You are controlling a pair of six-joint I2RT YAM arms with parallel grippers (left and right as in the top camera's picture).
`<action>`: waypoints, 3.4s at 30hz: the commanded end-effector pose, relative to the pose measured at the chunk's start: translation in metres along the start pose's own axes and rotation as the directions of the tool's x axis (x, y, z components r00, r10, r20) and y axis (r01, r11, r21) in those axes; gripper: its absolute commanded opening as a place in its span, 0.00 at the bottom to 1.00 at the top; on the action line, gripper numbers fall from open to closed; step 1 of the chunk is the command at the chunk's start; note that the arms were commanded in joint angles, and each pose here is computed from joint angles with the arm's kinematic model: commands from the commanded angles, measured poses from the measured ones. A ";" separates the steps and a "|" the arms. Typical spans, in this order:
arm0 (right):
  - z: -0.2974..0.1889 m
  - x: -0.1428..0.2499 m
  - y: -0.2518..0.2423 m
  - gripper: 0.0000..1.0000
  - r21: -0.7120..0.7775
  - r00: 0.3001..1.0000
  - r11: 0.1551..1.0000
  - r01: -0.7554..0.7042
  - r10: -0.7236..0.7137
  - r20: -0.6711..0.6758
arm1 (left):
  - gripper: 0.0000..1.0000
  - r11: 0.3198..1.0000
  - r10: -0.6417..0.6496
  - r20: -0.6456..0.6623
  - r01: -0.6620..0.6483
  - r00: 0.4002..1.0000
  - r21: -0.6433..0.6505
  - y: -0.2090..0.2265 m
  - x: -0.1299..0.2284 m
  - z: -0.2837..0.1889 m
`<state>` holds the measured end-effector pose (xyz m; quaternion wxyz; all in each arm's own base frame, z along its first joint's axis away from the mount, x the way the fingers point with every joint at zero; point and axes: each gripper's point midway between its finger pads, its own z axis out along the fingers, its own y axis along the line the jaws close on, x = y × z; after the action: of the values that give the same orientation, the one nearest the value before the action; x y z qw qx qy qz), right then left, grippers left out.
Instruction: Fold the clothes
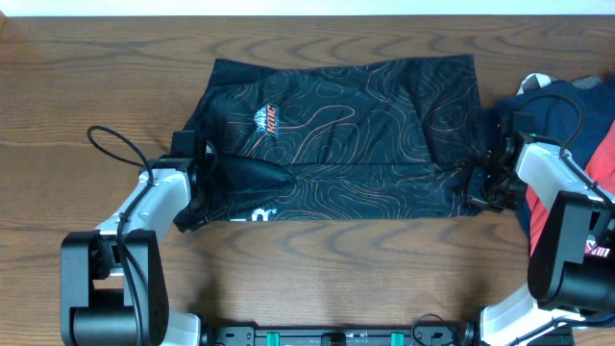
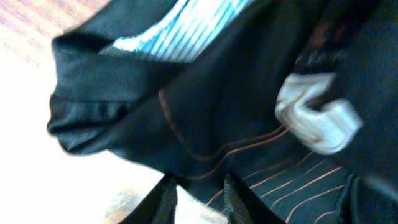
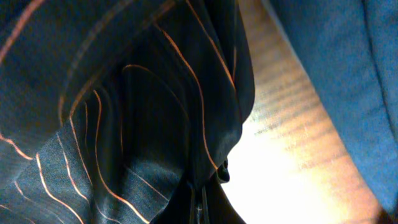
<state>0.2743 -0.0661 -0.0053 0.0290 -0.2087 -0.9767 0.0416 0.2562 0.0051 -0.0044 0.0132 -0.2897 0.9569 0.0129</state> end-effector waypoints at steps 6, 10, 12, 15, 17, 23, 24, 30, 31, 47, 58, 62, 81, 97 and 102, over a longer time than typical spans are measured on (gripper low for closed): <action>0.018 0.039 -0.023 0.01 0.111 0.988 0.994 -0.022 0.039 -0.149 | 0.06 0.996 -0.023 -0.096 0.015 0.995 -0.082 0.021 0.026 0.003; 0.015 0.048 -0.035 0.01 0.169 0.981 0.985 -0.035 0.066 -0.181 | 0.06 0.989 -0.085 -0.153 0.065 0.985 -0.131 0.035 0.039 -0.001; 0.014 0.050 -0.037 0.01 0.177 0.980 0.984 -0.034 0.068 -0.187 | 0.06 0.987 -0.098 -0.165 0.075 0.981 -0.140 0.039 0.041 -0.002; 0.015 0.049 -0.037 0.01 0.176 0.981 0.984 -0.036 0.068 -0.184 | 0.06 0.988 -0.107 -0.150 0.089 0.983 -0.124 0.038 0.037 -0.003; 0.015 0.048 -0.037 0.02 0.176 0.981 0.984 -0.039 0.071 -0.182 | 0.10 0.991 -0.104 -0.119 0.092 0.987 -0.100 0.034 0.029 -0.005; 0.015 0.048 -0.037 0.04 0.175 0.981 0.984 -0.040 0.072 -0.178 | 0.63 0.994 -0.103 -0.048 0.105 0.993 0.028 0.010 0.008 -0.013; 0.015 0.048 -0.037 0.04 0.175 0.981 0.984 -0.040 0.072 -0.178 | 0.63 0.994 -0.104 -0.035 0.106 0.994 0.038 0.008 0.005 -0.015; 0.015 0.046 -0.036 0.04 0.173 0.983 0.984 -0.041 0.072 -0.171 | 0.63 0.993 -0.113 0.044 0.111 0.993 0.045 0.007 -0.013 -0.017; 0.015 0.045 -0.036 0.04 0.172 0.983 0.984 -0.042 0.072 -0.169 | 0.63 0.993 -0.118 0.065 0.116 0.991 0.038 0.008 -0.017 -0.017; 0.015 0.045 -0.036 0.04 0.172 0.983 0.984 -0.042 0.072 -0.169 | 0.56 0.992 -0.125 0.093 0.124 0.988 0.022 0.014 -0.016 -0.005; 0.015 0.049 -0.036 0.06 0.173 0.980 0.984 -0.038 0.071 -0.186 | 0.06 0.989 -0.144 0.061 0.146 0.988 -0.036 0.032 -0.006 -0.001; 0.012 0.058 -0.038 0.06 0.182 0.973 0.983 -0.029 0.070 -0.220 | 0.06 0.971 -0.219 -0.026 0.215 0.975 -0.108 0.058 0.017 -0.009; 0.003 0.048 -0.032 0.89 0.157 0.972 0.984 -0.080 0.112 -0.205 | 0.69 0.956 -0.112 0.182 0.055 0.977 0.288 0.013 -0.021 -0.072; -0.012 0.031 -0.025 0.89 0.123 0.978 0.988 -0.093 0.114 -0.177 | 0.47 0.978 -0.127 -0.074 0.137 0.989 0.154 0.018 -0.002 0.005; -0.012 0.031 -0.025 0.88 0.123 0.977 0.988 -0.093 0.114 -0.177 | 0.06 0.982 -0.128 -0.064 0.136 0.990 0.129 0.022 -0.004 0.008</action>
<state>0.2327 -0.0750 0.0094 0.1317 -0.2532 -0.9550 0.0805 0.2529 0.0244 -0.0053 0.0196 -0.3500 0.9340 -0.0690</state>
